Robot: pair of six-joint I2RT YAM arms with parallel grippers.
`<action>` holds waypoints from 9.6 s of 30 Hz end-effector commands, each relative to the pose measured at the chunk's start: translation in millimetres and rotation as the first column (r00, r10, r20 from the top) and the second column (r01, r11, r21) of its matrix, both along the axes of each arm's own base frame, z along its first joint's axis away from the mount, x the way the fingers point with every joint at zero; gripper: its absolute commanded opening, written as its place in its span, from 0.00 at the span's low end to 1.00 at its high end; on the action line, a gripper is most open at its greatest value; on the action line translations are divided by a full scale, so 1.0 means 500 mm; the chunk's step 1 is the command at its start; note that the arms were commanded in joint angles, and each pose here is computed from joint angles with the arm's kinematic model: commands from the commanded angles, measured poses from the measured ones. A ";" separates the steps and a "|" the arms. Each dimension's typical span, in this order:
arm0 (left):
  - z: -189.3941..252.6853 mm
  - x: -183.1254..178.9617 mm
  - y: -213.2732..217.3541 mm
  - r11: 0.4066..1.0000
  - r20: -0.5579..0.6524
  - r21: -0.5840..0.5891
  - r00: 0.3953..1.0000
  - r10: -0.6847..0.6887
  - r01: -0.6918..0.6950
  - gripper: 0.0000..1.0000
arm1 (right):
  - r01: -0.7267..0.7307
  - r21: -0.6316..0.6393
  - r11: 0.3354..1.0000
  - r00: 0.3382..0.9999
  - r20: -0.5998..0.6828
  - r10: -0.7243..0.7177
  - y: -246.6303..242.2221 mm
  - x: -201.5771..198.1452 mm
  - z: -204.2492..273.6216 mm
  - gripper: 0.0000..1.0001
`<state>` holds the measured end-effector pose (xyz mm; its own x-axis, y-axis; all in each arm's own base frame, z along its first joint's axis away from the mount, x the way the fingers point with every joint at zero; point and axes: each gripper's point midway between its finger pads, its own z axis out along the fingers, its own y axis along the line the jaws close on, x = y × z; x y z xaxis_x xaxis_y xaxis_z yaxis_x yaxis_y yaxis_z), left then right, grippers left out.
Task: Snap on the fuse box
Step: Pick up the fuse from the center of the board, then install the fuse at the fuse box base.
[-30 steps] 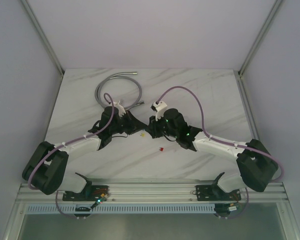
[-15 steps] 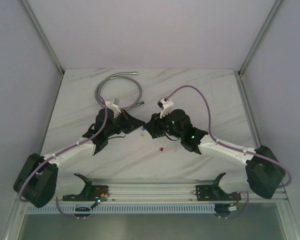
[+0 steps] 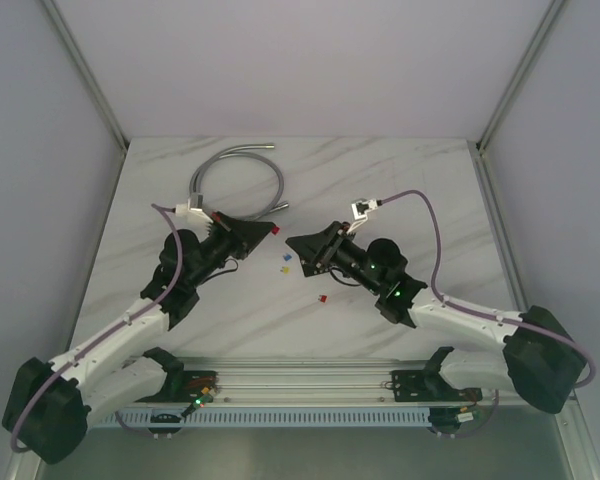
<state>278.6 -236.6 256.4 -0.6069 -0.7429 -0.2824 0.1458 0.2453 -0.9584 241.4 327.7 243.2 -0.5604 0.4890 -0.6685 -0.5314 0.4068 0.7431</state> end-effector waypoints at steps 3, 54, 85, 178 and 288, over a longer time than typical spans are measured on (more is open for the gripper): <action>0.055 -0.014 0.010 0.990 0.024 -0.135 0.999 0.033 -0.030 0.00 | -0.006 0.258 0.966 0.999 0.043 -0.006 0.005 -0.008 0.109 0.47; 0.010 -0.016 0.028 0.993 0.045 -0.042 0.993 0.109 -0.107 0.41 | -0.004 0.033 0.999 1.000 -0.024 0.005 0.004 0.028 0.022 0.00; -0.243 0.042 0.166 0.755 -0.053 0.654 0.992 0.116 -0.054 1.00 | -0.089 -0.907 0.411 0.929 -0.224 -0.294 -0.127 0.158 -0.269 0.00; -0.283 0.039 0.134 0.760 -0.146 0.645 0.989 0.030 0.073 1.00 | -0.138 -0.944 0.300 0.928 -0.229 -0.295 -0.102 0.194 -0.366 0.23; -0.262 0.034 0.116 0.784 -0.154 0.612 0.988 -0.009 0.102 1.00 | -0.339 -0.915 0.219 0.860 -0.396 -0.321 -0.230 0.114 -0.493 0.00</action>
<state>291.7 -175.3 113.2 -0.7154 -0.3980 -0.5743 0.0396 0.7975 -0.6021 330.1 241.7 41.4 -0.8469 -0.3047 -0.4358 -0.3200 0.9466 -0.0401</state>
